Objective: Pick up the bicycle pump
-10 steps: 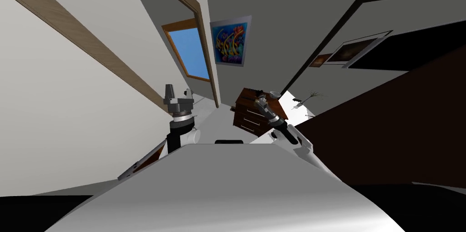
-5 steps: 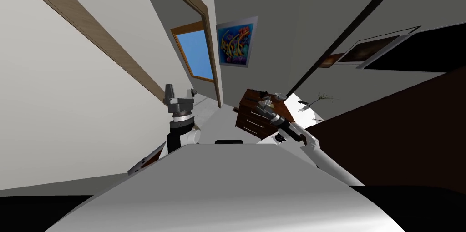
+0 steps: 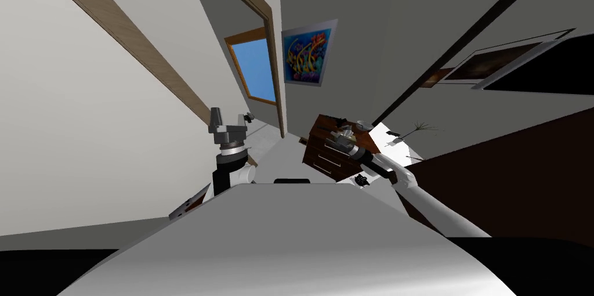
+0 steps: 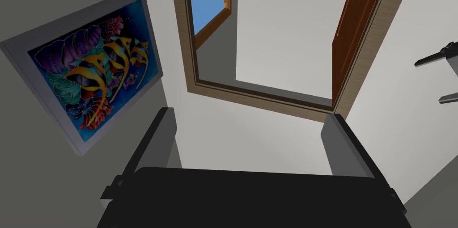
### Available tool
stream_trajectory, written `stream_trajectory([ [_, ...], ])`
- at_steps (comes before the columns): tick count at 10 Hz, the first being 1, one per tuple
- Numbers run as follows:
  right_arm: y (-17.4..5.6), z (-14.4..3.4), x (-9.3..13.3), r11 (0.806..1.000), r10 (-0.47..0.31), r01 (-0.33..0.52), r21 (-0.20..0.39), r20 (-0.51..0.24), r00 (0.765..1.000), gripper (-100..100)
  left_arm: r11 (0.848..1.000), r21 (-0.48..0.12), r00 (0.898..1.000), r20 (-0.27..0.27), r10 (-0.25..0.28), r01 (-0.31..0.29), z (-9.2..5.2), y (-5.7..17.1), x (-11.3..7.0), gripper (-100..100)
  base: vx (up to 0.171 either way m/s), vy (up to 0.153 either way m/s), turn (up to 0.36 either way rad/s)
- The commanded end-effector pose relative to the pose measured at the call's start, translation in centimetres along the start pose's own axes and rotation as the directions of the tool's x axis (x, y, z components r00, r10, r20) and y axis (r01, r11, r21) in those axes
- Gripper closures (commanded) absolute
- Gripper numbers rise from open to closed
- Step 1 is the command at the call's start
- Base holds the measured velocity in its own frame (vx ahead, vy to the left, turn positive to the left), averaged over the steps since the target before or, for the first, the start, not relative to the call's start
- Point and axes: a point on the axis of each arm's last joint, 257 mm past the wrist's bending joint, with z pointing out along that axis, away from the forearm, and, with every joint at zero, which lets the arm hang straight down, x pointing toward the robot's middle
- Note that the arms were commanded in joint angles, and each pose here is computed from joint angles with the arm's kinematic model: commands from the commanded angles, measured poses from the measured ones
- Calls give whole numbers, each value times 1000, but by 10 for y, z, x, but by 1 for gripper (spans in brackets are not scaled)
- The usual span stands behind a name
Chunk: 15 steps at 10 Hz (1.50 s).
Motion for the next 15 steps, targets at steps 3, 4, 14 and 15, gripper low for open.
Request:
stream_trajectory([
  [3, -21, -17, 23, 997, -75, 74, -8, -138, 988, -100, 1000, 0, 1000, 0, 0, 0, 0, 0, 0, 0, 73, 66, 83],
  [4, -32, -28, 39, 996, -92, 94, 0, -200, 975, -100, 1000, 0, 1000, 0, 0, 0, 0, 0, 0, 0, 106, 54, 118],
  [14, -88, -107, 85, 971, -224, 230, -59, -552, 803, -100, 1000, 0, 1000, 0, 0, 0, 0, 0, 0, 0, 95, 43, 69],
  [15, -89, -108, 84, 970, -229, 234, -63, -556, 799, -100, 1000, 0, 1000, 0, 0, 0, 0, 0, 0, 0, 49, 13, -5],
])
